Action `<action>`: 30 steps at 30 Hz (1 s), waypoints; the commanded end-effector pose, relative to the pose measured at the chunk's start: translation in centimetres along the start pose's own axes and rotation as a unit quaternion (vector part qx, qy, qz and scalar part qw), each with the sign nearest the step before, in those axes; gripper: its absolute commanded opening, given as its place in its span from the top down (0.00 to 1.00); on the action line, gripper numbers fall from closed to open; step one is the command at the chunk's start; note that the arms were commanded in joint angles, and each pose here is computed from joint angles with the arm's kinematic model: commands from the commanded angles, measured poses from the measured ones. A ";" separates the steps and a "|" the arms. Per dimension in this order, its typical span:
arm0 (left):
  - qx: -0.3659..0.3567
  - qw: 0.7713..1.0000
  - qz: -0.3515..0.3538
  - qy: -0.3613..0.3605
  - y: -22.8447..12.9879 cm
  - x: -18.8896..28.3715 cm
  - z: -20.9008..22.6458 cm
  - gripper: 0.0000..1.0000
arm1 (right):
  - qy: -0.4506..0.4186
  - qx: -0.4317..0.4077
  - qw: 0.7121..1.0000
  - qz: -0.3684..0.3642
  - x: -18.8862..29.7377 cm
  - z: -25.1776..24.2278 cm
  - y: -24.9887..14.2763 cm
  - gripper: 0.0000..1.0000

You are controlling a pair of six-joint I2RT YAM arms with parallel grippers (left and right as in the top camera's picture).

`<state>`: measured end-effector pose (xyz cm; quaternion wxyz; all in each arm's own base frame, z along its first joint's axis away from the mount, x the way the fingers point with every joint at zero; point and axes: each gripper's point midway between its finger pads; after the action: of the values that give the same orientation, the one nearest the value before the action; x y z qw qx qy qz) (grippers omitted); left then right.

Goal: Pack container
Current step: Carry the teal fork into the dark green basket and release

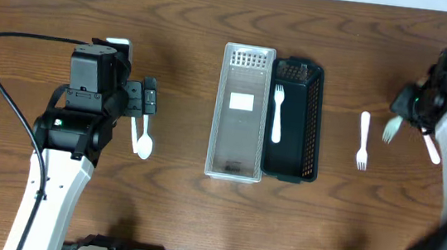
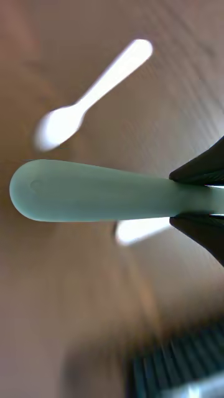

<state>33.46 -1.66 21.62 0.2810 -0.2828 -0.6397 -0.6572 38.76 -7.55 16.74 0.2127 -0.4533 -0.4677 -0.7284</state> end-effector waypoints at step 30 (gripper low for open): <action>-0.005 1.000 -0.006 0.011 0.6 0.2 0.5 0.02 | 0.067 0.178 0.979 -0.071 2.9 14.9 -3.5 0.19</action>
<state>33.46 -1.66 21.62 0.2810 -0.2828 -0.6397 -0.6572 40.86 11.84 13.02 0.3769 -0.3376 -0.5698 -0.6475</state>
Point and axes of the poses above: each gripper's point midway between its finger pads, its own x axis back along the fingers, its own z axis along the line the jaws close on, y = z × x, and after that the axes turned 3 degrees about -x, right-handed
